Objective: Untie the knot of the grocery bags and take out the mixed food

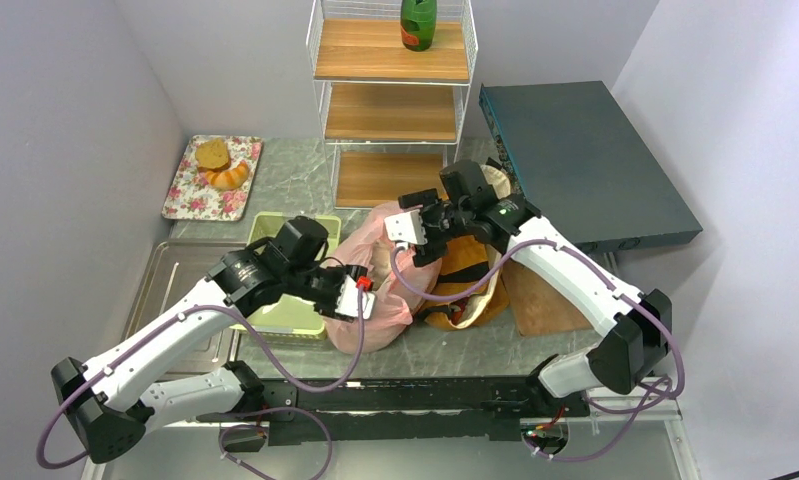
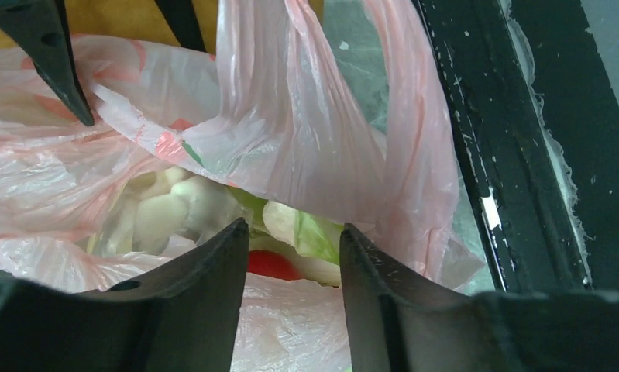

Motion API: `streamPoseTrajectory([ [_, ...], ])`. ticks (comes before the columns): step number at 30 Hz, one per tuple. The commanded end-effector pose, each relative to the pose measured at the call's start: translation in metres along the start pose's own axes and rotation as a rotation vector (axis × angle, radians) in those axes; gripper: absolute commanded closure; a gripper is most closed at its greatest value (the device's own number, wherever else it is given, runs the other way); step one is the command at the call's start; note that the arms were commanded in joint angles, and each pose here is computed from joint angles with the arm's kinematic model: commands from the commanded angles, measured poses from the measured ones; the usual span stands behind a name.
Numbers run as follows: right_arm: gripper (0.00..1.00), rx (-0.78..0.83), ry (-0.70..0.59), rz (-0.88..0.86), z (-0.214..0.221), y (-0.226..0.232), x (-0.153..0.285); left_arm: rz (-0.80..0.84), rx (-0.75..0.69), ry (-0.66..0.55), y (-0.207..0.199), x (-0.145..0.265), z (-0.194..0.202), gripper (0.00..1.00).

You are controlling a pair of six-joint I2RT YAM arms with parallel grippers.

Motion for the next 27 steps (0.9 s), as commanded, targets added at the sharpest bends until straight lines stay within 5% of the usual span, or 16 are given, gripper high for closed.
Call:
streamPoseTrajectory([
  [1,0.16,0.238,-0.043,0.070,-0.012,-0.012,-0.011,0.052,-0.059,-0.010,-0.010,-0.006,0.005,0.48],
  [7,0.23,0.424,-0.046,0.120,-0.007,-0.002,-0.032,0.057,-0.085,-0.019,-0.013,-0.013,0.004,0.47],
  [11,0.83,0.274,-0.058,0.197,-0.017,-0.034,-0.027,0.052,-0.097,0.007,-0.016,-0.014,0.006,0.49],
  [13,1.00,0.067,-0.082,0.225,-0.023,-0.056,-0.011,0.037,-0.107,0.020,-0.018,-0.012,0.008,0.51],
  [21,1.00,-0.718,-0.310,0.261,-0.020,-0.114,0.062,0.036,-0.140,0.128,-0.028,-0.011,0.032,0.57],
  [27,1.00,-0.867,-0.372,0.095,-0.025,-0.061,0.062,-0.049,-0.121,0.057,-0.019,0.001,0.013,0.54],
])
Point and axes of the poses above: each gripper's point midway between its finger pads, its own x axis back along the fingers, its own y axis along the line the jaws close on, z = x × y, the point moved 6 cm from there along x, back along the fingers, and after that the axes turned 2 degrees about x, right-handed, at the moved point
